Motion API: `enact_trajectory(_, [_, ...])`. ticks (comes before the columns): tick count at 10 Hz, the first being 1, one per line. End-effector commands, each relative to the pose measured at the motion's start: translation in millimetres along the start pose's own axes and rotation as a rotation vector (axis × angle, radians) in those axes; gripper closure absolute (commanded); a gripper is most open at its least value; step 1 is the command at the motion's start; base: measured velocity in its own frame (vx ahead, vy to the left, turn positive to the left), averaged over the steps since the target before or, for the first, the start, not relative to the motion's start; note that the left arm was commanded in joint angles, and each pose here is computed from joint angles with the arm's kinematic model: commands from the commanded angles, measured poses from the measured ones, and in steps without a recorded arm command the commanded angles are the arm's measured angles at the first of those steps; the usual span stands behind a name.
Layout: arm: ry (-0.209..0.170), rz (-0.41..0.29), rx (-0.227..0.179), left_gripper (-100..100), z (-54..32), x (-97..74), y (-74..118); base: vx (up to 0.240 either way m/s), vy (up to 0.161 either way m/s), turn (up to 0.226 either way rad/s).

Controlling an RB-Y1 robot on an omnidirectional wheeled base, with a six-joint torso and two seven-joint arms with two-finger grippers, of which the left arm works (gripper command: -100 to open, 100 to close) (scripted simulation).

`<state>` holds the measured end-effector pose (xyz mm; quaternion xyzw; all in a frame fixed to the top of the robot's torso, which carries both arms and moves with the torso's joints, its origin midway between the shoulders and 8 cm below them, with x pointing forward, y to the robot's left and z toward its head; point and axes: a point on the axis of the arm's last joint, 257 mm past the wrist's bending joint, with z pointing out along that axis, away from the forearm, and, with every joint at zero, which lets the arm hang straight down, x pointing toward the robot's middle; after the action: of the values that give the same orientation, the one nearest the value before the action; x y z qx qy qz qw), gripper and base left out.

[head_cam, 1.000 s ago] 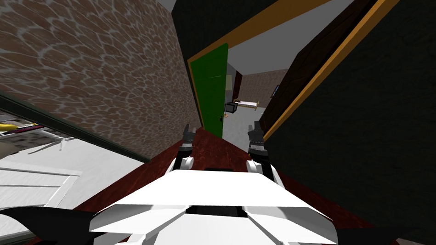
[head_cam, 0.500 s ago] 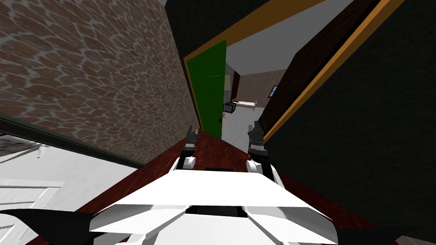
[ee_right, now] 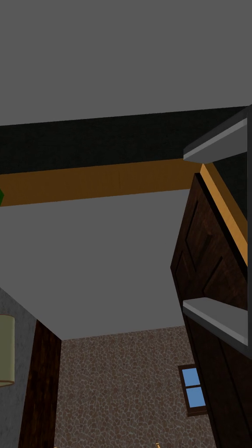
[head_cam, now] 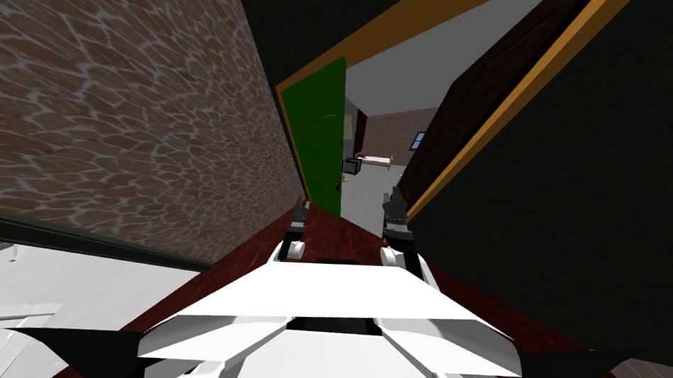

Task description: Push the door open

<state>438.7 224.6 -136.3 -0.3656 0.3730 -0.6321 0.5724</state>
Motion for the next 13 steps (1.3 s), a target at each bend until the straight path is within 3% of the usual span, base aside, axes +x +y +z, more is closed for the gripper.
enact_trajectory(1, [0.007, -0.005, -0.019, -100, -1.1, 2.3, 11.7, 0.107, 0.018, -0.076])
enact_trajectory(13, [0.051, -0.032, -0.149, -100, -11.7, 20.9, 95.9, 0.089, 0.022, -0.068])
